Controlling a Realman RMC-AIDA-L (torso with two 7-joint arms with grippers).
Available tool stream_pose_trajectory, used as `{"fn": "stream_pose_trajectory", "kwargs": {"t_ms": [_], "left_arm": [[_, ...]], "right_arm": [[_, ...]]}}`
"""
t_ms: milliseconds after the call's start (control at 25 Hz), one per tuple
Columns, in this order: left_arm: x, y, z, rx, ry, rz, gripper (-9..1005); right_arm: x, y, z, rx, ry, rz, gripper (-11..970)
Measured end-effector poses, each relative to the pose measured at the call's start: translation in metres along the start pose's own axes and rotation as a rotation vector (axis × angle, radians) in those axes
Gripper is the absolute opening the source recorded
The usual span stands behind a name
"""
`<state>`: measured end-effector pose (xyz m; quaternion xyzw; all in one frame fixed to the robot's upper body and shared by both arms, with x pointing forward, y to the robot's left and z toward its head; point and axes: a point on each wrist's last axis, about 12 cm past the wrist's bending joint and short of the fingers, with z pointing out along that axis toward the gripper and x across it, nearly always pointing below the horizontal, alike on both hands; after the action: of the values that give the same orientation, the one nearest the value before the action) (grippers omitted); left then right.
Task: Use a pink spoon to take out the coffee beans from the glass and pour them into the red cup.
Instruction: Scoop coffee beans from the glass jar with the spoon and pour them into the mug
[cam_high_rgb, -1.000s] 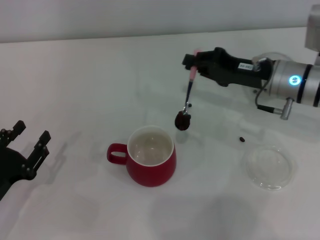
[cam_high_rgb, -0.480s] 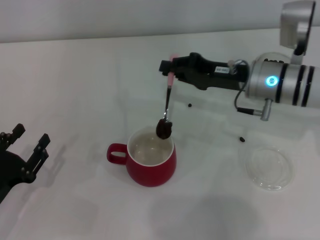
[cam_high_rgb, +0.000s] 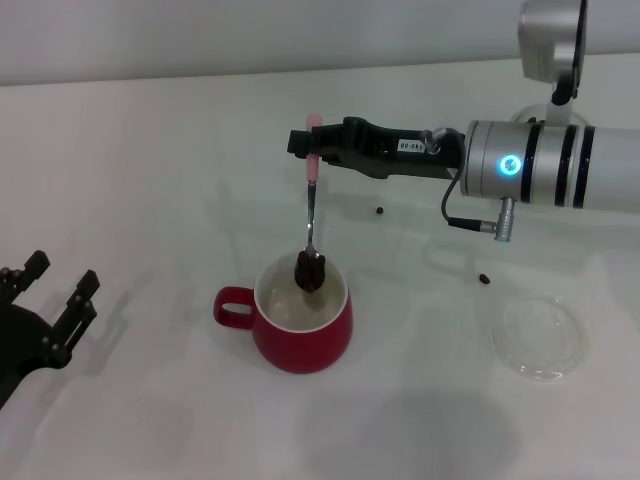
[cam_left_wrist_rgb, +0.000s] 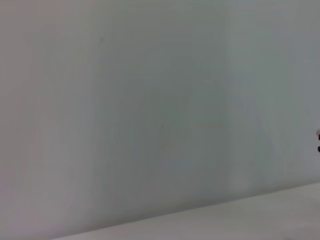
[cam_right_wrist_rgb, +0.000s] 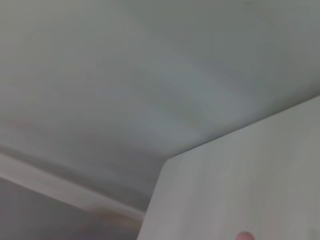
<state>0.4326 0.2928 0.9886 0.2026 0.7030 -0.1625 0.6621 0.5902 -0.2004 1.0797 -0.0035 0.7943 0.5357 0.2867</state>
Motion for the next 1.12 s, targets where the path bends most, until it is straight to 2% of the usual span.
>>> {"fn": "stream_pose_trajectory", "kwargs": {"t_ms": [400,720,1120], "left_arm": [[0.0,0.001,0.002,-0.001,0.006,0.001,593],[0.0,0.001,0.004,0.0,0.009,0.003,593],[0.0,0.002,0.007,-0.001,0.012,0.004,594]], "right_arm": [[0.003,-0.002,-0.003,-0.008,-0.01,-0.143,151],[0.011,0.001,-0.003,-0.064,-0.015,-0.252,152],[0.012,0.002,-0.002,-0.07,-0.01,-0.297,152]]}}
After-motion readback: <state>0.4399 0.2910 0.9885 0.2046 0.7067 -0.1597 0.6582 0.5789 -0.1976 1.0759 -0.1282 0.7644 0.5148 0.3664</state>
